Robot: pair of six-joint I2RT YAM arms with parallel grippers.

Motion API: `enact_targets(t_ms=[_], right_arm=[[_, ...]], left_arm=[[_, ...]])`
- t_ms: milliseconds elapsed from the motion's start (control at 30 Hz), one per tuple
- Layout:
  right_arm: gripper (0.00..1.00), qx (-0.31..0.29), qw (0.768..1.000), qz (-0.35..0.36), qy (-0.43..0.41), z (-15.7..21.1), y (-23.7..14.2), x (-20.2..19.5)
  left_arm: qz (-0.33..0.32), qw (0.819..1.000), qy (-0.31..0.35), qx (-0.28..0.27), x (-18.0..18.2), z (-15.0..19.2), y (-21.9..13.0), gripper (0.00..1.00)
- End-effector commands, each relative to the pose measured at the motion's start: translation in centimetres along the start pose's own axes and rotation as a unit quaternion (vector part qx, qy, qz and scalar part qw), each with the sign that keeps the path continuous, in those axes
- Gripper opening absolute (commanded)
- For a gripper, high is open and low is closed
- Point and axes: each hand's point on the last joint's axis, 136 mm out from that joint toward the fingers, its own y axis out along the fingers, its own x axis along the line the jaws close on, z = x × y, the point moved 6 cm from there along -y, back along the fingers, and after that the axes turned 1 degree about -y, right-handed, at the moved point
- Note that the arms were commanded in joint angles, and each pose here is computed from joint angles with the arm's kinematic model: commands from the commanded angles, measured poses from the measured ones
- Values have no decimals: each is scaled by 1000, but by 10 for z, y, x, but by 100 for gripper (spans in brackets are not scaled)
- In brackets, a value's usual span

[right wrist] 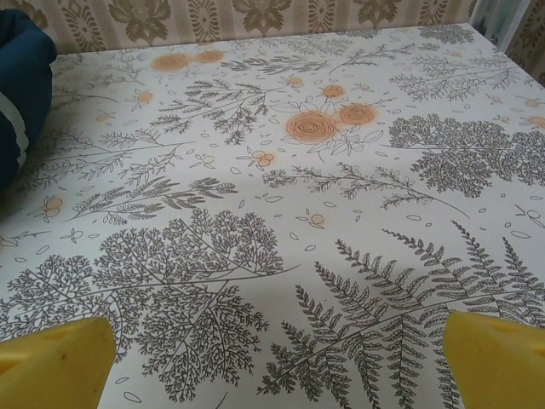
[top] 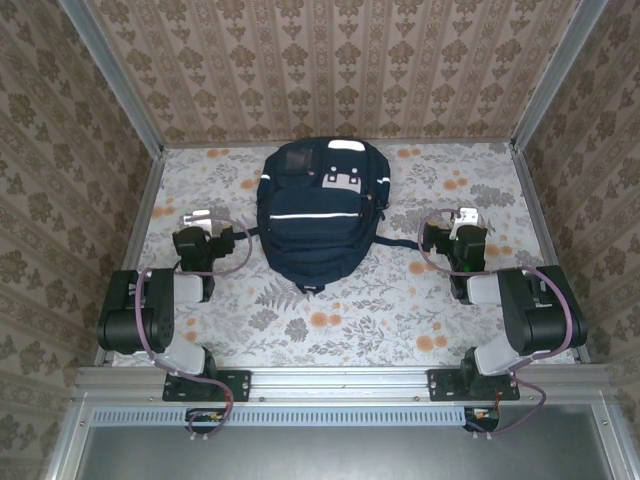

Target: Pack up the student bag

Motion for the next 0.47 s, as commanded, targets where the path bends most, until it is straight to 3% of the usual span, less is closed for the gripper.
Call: enact_targets(t_ms=[0,433], right_arm=[[100,-27,1000,-12,-1,-13,1,3],[100,-24,1000,-12,-10,-13,2,6]], left_arm=[[11,1000,9,-27,-4,-11,-1,100],[12,999,12,-27,-5,-11,-1,100]])
